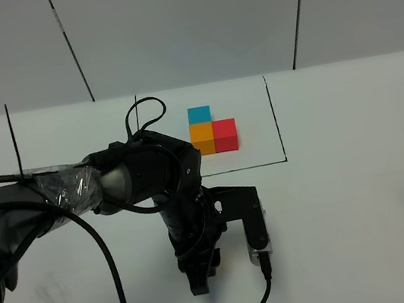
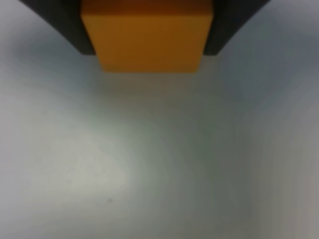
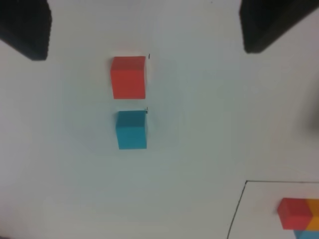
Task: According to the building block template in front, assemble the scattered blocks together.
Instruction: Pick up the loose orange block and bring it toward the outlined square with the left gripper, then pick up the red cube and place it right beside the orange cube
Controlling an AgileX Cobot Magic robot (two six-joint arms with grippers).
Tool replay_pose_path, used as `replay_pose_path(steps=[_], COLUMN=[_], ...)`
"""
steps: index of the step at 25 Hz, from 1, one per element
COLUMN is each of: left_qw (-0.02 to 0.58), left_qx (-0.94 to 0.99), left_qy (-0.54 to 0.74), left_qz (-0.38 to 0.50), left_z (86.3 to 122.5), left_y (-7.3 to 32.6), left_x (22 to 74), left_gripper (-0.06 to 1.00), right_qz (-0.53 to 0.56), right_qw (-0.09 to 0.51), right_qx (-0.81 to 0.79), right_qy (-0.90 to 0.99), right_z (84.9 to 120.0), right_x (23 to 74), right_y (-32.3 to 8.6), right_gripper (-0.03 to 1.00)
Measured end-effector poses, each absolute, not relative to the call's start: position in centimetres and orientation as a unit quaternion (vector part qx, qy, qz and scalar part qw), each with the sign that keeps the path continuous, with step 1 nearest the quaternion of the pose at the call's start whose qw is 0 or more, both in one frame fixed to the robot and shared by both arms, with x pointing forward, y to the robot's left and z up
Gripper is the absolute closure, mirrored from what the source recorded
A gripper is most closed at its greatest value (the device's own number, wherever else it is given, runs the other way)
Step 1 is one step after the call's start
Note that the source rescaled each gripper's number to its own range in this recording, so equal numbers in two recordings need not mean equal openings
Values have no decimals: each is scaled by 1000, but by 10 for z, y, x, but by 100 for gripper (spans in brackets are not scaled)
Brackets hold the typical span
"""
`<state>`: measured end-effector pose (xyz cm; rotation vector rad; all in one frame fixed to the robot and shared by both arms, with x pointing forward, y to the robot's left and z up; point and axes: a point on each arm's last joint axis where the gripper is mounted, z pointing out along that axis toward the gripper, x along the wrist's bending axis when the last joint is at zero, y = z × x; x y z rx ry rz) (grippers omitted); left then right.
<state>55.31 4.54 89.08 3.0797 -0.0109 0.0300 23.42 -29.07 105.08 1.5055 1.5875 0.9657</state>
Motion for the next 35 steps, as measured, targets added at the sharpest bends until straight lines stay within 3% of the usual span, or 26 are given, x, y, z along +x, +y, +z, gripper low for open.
replay_pose_path(steps=[5,7,9,13,14,16,25,32,35], left_qw=[31,31,28,28,28,26,64,115,99], left_qx=[999,999,999,998,998,998,968,824,742], left_qy=[2,8,20,48,53,56,134,415,520], left_qz=[10,9,5,7,13,29,203,369,411], left_z=[891,890,887,889,893,907,1041,1146,1179], left_y=[45,45,45,46,46,49,81,154,196], left_x=[553,553,553,553,554,554,543,517,492], left_gripper=[94,88,67,15,6,-4,-5,-4,-3], right_qz=[376,376,376,376,376,376,376,376,376], right_qw=[366,366,366,366,366,366,366,366,366], right_qx=[586,586,586,586,586,586,586,586,586], right_qy=[618,618,618,618,618,618,618,618,618], right_z=[1051,1051,1051,1051,1051,1051,1051,1051,1051], right_x=[234,234,234,234,234,234,234,234,234], right_y=[-291,-291,-291,-291,-291,-291,-291,-291,-291], right_gripper=[35,35,35,35,35,35,35,35,35])
